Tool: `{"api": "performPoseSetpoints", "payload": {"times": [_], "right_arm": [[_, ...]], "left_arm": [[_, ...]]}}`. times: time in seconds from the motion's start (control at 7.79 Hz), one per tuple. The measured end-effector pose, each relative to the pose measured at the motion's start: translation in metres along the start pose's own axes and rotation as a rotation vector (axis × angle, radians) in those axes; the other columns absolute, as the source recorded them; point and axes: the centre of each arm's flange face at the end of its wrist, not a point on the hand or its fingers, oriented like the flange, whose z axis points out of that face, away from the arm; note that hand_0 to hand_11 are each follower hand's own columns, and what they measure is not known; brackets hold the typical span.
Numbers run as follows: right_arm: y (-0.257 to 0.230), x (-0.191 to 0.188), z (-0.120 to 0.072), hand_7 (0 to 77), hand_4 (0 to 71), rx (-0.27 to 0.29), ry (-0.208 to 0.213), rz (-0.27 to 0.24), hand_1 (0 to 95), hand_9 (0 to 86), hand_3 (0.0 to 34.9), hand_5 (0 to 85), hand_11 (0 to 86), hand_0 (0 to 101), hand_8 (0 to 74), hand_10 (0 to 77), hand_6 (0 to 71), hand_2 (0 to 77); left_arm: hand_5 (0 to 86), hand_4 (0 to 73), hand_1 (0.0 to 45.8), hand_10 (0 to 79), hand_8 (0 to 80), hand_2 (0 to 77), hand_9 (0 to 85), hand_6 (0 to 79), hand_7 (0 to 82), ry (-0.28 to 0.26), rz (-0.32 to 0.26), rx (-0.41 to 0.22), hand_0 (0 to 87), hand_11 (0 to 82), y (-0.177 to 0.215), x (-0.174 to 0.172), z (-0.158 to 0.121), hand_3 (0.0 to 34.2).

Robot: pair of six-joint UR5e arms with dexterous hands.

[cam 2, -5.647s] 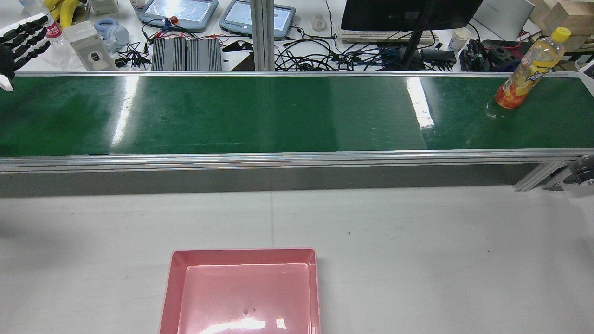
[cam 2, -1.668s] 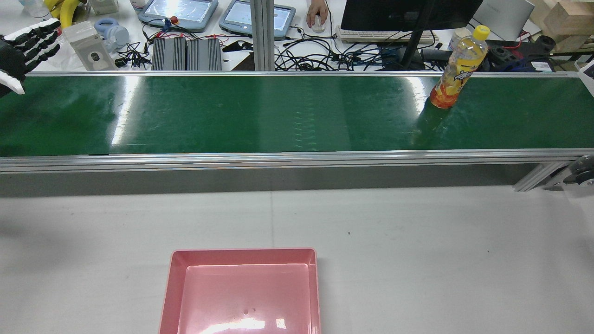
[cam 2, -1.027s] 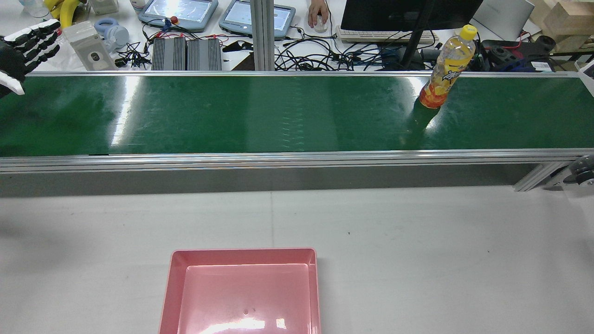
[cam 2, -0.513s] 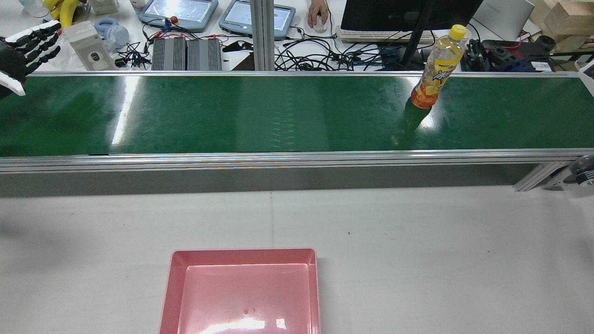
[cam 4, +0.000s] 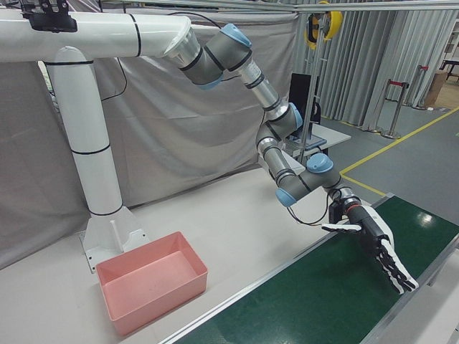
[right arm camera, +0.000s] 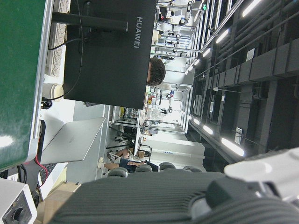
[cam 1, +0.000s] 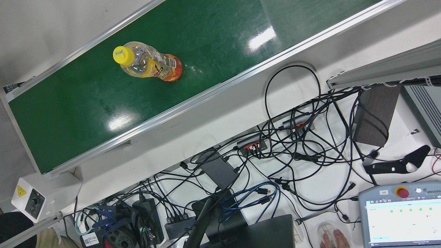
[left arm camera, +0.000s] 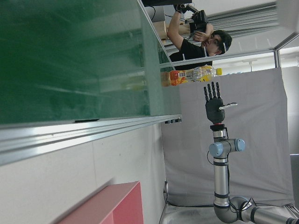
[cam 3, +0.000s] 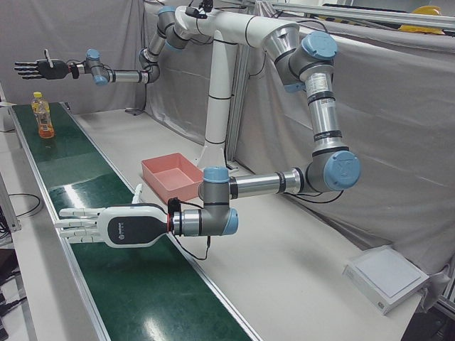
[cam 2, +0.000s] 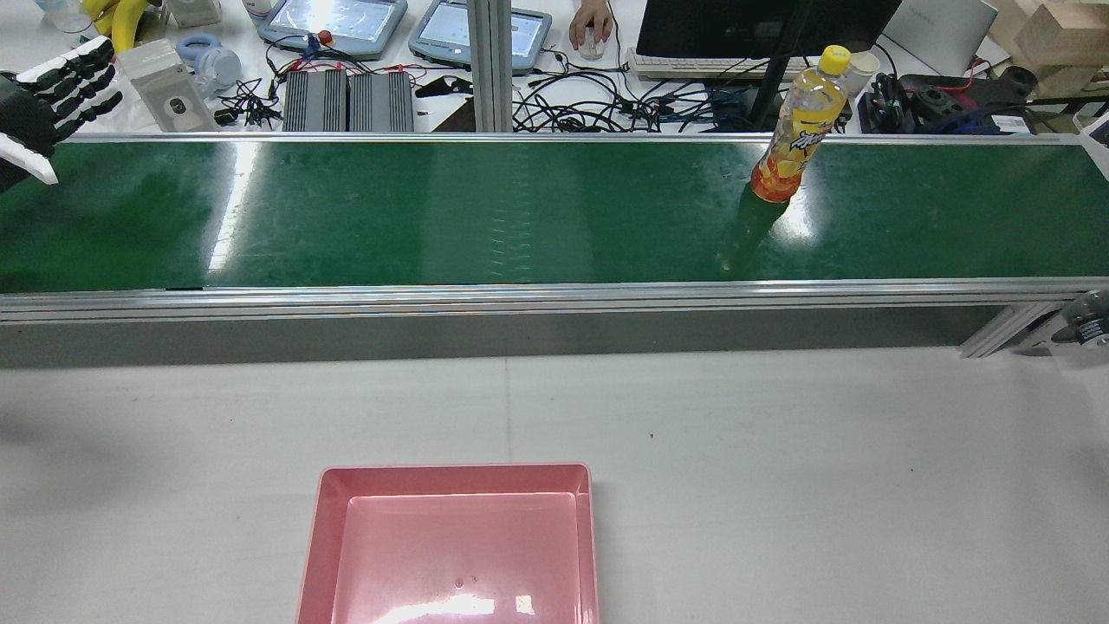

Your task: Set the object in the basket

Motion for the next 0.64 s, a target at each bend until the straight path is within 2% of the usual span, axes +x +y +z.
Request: {"api": "performPoseSetpoints", "payload": {"times": [0.26,0.39,0.64], "right_arm": [[0.0,0.0,-0.0001,0.5,0.0,0.0,0.0,0.001,0.0,0.0,0.1,0.0,0.0,0,0.0,0.0,0.0,0.5],[0.0001,0.0,0.0,0.5,0.0,-0.001,0.0,0.001,0.0,0.0,0.0,0.0,0.0,0,0.0,0.0,0.0,0.5],[-0.0001,0.0,0.0002,0.5,0.0,0.0,0.0,-0.001,0.0,0.0,0.0,0.0,0.0,0,0.0,0.0,0.0,0.5]], "left_arm": [[1.6,9.3,4.4,2.7,0.0,0.0,1.1,0.0,0.5,0.001,-0.003,0.0,58.8,4.9,0.0,0.0003,-0.0002,0.0],[1.6,9.3,2.7,2.7,0.0,0.0,1.1,0.0,0.5,0.003,-0.004,-0.004,57.5,4.9,0.0003,0.0003,0.0001,0.0],[1.6,9.3,3.8,2.7,0.0,0.0,0.5,0.0,0.5,0.013,-0.004,-0.033,57.5,6.0,0.0018,0.0011,0.0024,0.0]]}}
